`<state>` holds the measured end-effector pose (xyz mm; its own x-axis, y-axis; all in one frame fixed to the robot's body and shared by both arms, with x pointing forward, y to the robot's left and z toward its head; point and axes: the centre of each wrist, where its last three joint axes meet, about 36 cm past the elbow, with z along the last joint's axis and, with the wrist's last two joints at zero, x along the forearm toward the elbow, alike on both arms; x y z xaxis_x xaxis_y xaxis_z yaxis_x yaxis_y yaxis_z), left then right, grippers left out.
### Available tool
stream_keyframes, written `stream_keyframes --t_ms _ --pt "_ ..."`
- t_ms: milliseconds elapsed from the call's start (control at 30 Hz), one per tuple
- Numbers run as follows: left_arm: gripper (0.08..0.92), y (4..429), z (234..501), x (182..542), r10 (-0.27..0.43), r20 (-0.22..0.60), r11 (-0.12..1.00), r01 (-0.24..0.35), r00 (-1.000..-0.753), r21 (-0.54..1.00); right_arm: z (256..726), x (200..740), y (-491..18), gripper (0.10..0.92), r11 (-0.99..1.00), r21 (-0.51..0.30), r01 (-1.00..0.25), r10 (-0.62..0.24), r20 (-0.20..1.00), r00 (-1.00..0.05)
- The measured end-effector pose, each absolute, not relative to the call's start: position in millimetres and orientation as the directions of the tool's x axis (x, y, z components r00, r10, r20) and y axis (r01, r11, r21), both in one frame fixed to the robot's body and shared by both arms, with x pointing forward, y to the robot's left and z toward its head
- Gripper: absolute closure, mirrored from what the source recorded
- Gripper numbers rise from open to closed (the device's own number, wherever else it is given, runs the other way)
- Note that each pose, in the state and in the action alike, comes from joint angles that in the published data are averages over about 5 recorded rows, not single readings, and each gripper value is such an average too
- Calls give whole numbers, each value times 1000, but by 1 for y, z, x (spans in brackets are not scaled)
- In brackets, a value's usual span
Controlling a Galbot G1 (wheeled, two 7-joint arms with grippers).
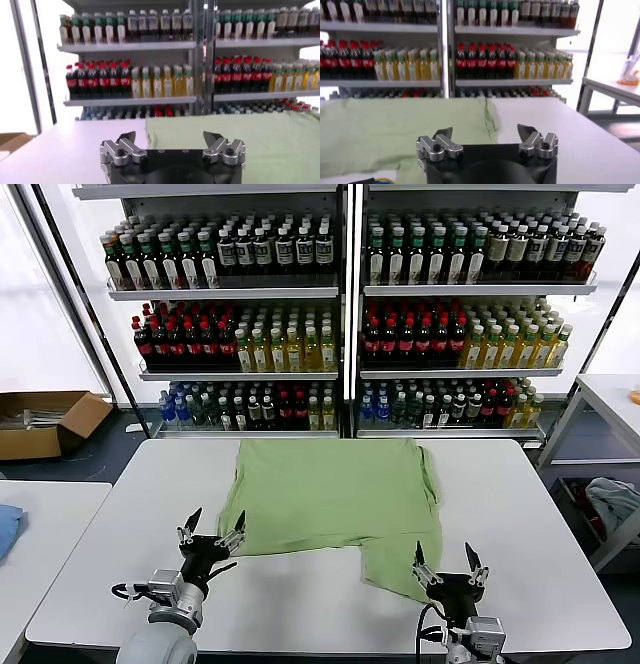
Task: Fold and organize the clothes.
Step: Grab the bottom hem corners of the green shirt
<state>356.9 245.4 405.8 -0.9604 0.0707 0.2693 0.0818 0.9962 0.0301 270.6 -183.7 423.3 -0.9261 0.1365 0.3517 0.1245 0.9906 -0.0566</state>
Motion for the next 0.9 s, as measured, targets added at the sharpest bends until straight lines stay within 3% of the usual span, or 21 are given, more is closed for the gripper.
stream_keyframes --t_ms 500,900 --pt "177 250 390 369 74 402 993 104 -913 54 409 273 -167 200 985 -53 166 172 441 -881" --pt "177 253 383 364 74 449 992 113 -890 61 402 272 -158 200 985 -52 163 168 482 -860"
